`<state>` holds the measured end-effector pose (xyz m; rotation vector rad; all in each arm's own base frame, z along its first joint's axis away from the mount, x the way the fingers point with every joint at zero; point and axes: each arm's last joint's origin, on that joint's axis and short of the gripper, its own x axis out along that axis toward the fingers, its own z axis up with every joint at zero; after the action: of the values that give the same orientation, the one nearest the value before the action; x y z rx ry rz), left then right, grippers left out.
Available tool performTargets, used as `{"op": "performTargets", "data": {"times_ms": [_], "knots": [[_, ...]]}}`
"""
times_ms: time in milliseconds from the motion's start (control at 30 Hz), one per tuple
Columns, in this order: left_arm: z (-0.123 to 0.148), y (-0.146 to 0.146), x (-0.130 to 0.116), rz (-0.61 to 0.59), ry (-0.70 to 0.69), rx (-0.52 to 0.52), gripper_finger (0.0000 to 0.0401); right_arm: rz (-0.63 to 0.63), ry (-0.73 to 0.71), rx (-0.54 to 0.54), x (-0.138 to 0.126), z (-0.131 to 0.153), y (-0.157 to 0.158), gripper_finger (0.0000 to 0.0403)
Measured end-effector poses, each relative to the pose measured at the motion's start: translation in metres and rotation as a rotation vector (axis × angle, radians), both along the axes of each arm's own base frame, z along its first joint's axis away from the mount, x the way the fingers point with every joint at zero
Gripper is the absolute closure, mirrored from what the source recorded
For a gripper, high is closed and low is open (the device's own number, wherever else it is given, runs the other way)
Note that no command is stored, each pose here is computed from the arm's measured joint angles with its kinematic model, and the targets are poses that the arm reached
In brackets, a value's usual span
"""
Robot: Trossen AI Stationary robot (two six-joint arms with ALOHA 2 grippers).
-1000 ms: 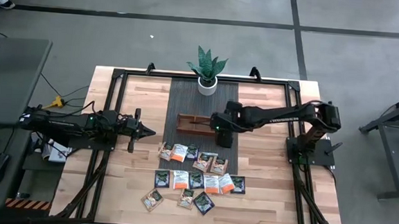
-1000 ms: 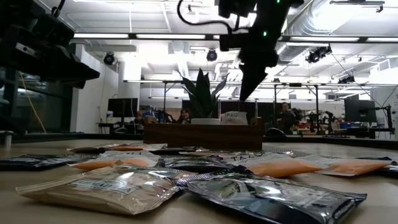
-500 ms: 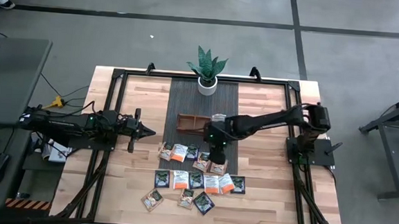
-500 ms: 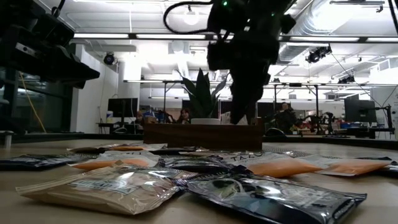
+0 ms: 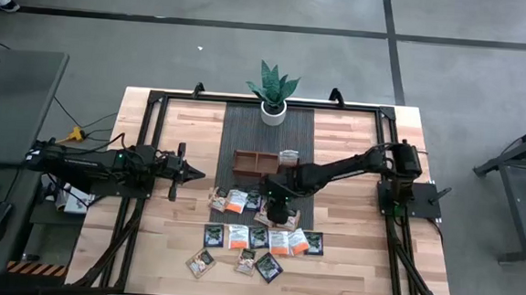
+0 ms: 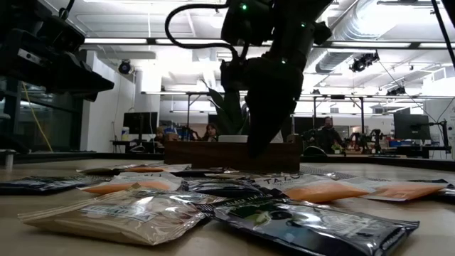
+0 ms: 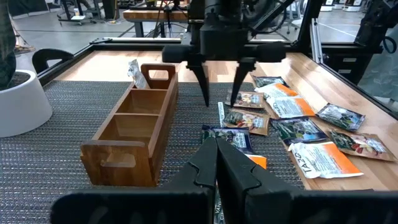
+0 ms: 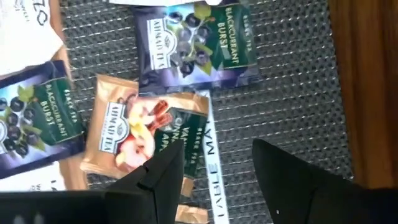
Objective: Pick & Place Tea
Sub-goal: Put the brown tea bag into the middle section of the wooden organizer
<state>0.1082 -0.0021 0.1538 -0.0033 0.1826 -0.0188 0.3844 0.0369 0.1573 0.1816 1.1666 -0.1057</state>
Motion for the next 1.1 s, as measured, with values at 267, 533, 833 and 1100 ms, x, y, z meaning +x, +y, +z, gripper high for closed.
{"op": "performTargets", "data": {"times_ms": [267,533,833,1100], "knots": [[0.0,0.0,0.0,0.0,-0.001,0.0,0.04,-0.028,0.0,-0.038,-0.001,-0.003,0.015,0.0217],[0.0,0.0,0.0,0.0,0.0,0.0,0.04,-0.031,0.031,-0.086,0.017,-0.009,0.022,0.0217],[0.0,0.0,0.0,0.0,0.0,0.0,0.04,-0.039,0.097,-0.14,0.032,-0.011,0.025,0.0217],[0.0,0.0,0.0,0.002,0.0,0.0,0.04,-0.08,0.115,-0.106,0.035,-0.022,0.026,0.0217]]}}
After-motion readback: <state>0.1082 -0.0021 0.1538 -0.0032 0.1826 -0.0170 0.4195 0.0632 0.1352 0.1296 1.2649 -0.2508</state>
